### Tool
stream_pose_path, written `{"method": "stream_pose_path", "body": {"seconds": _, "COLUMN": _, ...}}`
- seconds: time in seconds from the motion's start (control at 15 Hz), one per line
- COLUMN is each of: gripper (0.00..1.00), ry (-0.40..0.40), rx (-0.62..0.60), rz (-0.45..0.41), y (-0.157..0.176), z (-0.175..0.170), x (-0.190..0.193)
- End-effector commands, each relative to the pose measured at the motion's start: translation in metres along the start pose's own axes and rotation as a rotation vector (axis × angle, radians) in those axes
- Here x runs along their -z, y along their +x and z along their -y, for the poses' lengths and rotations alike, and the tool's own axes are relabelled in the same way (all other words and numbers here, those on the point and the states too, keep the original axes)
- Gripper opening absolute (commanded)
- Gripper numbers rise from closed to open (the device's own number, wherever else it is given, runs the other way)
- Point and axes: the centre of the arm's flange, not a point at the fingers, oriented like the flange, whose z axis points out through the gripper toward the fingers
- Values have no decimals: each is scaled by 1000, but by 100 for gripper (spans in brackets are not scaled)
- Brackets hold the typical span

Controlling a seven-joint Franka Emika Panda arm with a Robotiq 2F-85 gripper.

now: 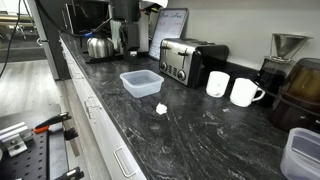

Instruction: Pick the pen and place it in the bowl on the right, slide the bowl on the left to the right and then move the white cup to the left

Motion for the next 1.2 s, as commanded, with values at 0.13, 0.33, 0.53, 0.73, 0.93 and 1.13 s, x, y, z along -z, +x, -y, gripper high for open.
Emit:
{"method": "stream_pose_path", "body": {"seconds": 0.13, "gripper": 100, "ry": -95, "rx": -198, "rz": 2, "y": 2, "z": -16, "x": 2}}
{"method": "stream_pose_path", "body": {"seconds": 0.33, "gripper": 100, "ry": -197, "rx": -349, "rz": -12, "y": 5, "z": -29, "x": 4}}
{"method": "stream_pose_path", "body": {"seconds": 0.53, "gripper": 100, "ry": -257, "rx": -507, "rz": 21, "y": 3, "z": -35, "x": -1}}
{"method": "stream_pose_path", "body": {"seconds": 0.73, "gripper": 100, "ry": -298, "rx": -665, "rz": 69, "y": 4, "z": -35, "x": -4}}
{"method": "stream_pose_path", "body": {"seconds": 0.93, "gripper": 100, "ry": -314, "rx": -819, "rz": 144, "y": 7, "z": -34, "x": -3}}
{"method": "stream_pose_path", "body": {"seconds": 1.13, "gripper": 100, "ry": -296, "rx": -972, "rz": 211, "y": 7, "z": -35, "x": -4}}
